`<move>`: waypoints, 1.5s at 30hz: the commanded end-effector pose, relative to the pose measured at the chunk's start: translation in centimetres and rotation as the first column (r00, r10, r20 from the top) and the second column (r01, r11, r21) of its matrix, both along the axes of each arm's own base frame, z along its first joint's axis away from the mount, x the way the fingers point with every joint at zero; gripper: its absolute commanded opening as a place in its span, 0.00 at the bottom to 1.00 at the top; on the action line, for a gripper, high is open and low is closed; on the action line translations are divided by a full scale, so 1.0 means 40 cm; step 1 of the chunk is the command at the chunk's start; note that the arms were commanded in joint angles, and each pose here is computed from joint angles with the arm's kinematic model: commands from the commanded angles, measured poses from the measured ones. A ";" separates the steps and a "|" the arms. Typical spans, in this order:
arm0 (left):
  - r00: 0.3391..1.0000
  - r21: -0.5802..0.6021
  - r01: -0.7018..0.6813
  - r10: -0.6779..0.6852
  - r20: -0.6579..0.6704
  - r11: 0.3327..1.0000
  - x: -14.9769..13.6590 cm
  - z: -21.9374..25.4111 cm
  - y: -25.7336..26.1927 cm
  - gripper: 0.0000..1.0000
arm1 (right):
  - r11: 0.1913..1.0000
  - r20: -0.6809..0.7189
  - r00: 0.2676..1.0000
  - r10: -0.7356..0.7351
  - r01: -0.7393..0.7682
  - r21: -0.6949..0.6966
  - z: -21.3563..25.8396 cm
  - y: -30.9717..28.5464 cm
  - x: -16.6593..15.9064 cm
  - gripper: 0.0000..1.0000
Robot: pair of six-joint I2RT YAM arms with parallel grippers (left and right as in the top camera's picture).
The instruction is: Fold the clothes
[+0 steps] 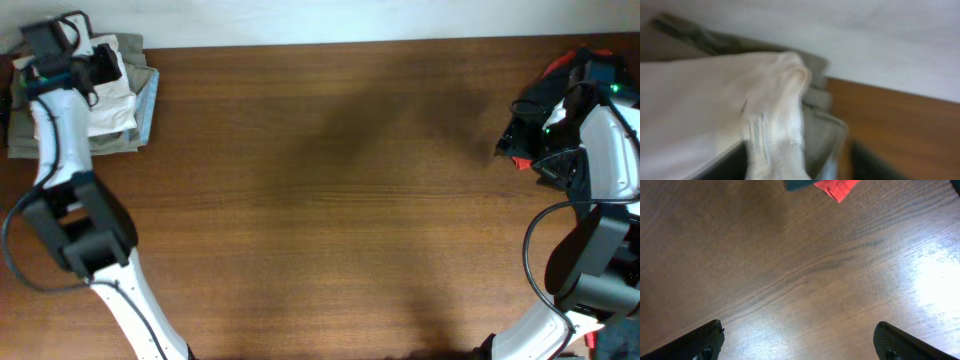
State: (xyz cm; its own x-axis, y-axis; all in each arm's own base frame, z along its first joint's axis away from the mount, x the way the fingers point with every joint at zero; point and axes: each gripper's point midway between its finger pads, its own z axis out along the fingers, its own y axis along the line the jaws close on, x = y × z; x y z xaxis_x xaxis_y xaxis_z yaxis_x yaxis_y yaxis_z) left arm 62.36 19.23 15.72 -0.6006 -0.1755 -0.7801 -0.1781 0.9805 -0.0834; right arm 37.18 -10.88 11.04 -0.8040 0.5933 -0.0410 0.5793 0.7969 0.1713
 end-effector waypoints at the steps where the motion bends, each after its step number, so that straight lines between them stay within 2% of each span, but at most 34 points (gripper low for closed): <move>1: 0.992 0.024 0.023 -0.026 0.123 0.999 -0.166 0.410 -0.075 0.99 | 1.000 -0.002 1.000 0.000 0.000 -0.009 0.002 -0.003 -0.003 0.99; 2: 0.996 -0.050 0.078 -0.075 0.047 0.996 -0.317 0.484 -0.159 0.99 | 1.000 -0.002 1.000 0.001 -0.001 -0.009 0.002 -0.003 -0.003 0.99; 4: 0.986 -0.182 0.127 -0.144 -0.085 0.975 -0.510 0.510 -0.268 0.99 | 1.000 -0.002 1.000 0.001 -0.001 -0.009 0.002 -0.003 -0.003 0.99; 6: 0.967 -0.260 0.118 -0.170 -0.189 0.958 -0.642 0.509 -0.328 0.99 | 1.000 -0.002 1.000 0.001 -0.001 -0.009 0.002 -0.003 -0.003 0.99; 7: 0.938 -0.312 0.084 -0.180 -0.295 0.946 -0.758 0.498 -0.369 0.99 | 1.000 -0.002 1.000 0.000 0.000 -0.009 0.002 -0.003 -0.003 0.99; 11: 0.959 -0.274 0.106 -0.171 -0.225 0.956 -0.803 0.556 -0.384 0.99 | 1.000 -0.002 1.000 0.000 0.000 -0.009 0.002 -0.003 -0.003 0.99; 14: 0.957 -0.279 0.102 -0.171 -0.236 0.955 -0.811 0.553 -0.387 0.99 | 1.000 -0.002 1.000 0.001 -0.001 -0.009 0.002 -0.003 -0.003 0.99; 17: 0.946 -0.346 0.141 -0.230 -0.229 0.927 -0.809 0.543 -0.422 0.99 | 1.000 -0.002 1.000 0.001 -0.001 -0.009 0.002 -0.003 -0.003 0.99; 19: 0.930 -0.282 0.167 -0.246 -0.273 0.945 -0.840 0.513 -0.456 0.99 | 1.000 -0.002 1.000 0.001 -0.001 -0.009 0.002 -0.003 -0.003 0.99; 21: 0.930 -0.188 0.287 -0.320 -0.182 0.939 -0.852 0.477 -0.526 0.99 | 1.000 -0.002 1.000 0.001 -0.001 -0.009 0.002 -0.003 -0.003 0.99; 23: 0.927 -0.143 0.352 -0.366 -0.087 0.925 -0.863 0.421 -0.562 0.99 | 1.000 -0.002 1.000 0.001 -0.001 -0.009 0.002 -0.003 -0.003 0.99; 26: 0.926 -0.094 0.378 -0.378 0.014 0.921 -0.954 0.269 -0.578 0.99 | 1.000 -0.002 1.000 0.001 -0.001 -0.009 0.002 -0.003 -0.003 0.99; 28: 0.918 -0.044 0.385 -0.378 0.116 0.922 -0.986 0.249 -0.580 0.99 | 1.000 -0.002 1.000 0.001 -0.001 -0.009 0.002 -0.003 -0.003 0.99; 32: 0.879 0.070 0.356 -0.359 0.314 0.932 -0.957 0.184 -0.565 0.99 | 1.000 -0.002 1.000 0.001 -0.001 -0.009 0.002 -0.003 -0.003 0.99; 37: 0.774 0.176 0.313 -0.358 0.523 0.933 -0.939 0.069 -0.559 0.99 | 1.000 -0.002 1.000 0.000 0.000 -0.009 0.002 -0.003 -0.003 0.99; 39: 0.770 0.134 0.292 -0.316 0.554 0.947 -0.943 0.008 -0.553 0.99 | 1.000 -0.002 1.000 0.001 -0.001 -0.009 0.002 -0.003 -0.003 0.99; 41: 0.775 0.135 0.260 -0.290 0.562 0.956 -0.950 0.012 -0.544 0.99 | 1.000 -0.002 1.000 0.001 -0.001 -0.009 0.002 -0.003 -0.003 0.99; 43: 0.823 0.036 0.106 -0.108 0.557 0.994 -0.944 -0.001 -0.488 0.99 | 1.000 -0.002 1.000 0.001 -0.001 -0.009 0.002 -0.003 -0.003 0.99; 45: 0.826 0.022 0.058 -0.061 0.561 0.998 -0.944 0.001 -0.470 0.99 | 1.000 -0.002 1.000 0.001 -0.001 -0.009 0.002 -0.003 -0.003 0.99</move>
State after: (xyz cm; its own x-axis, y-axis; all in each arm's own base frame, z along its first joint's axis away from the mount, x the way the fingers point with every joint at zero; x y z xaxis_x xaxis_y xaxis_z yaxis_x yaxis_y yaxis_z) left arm 24.53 -1.82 16.02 -0.0783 -0.0775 -0.9939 0.0998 0.9914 -0.0852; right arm 37.07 -10.83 10.86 -0.8055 0.5915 -0.0347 0.5785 0.7978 0.1697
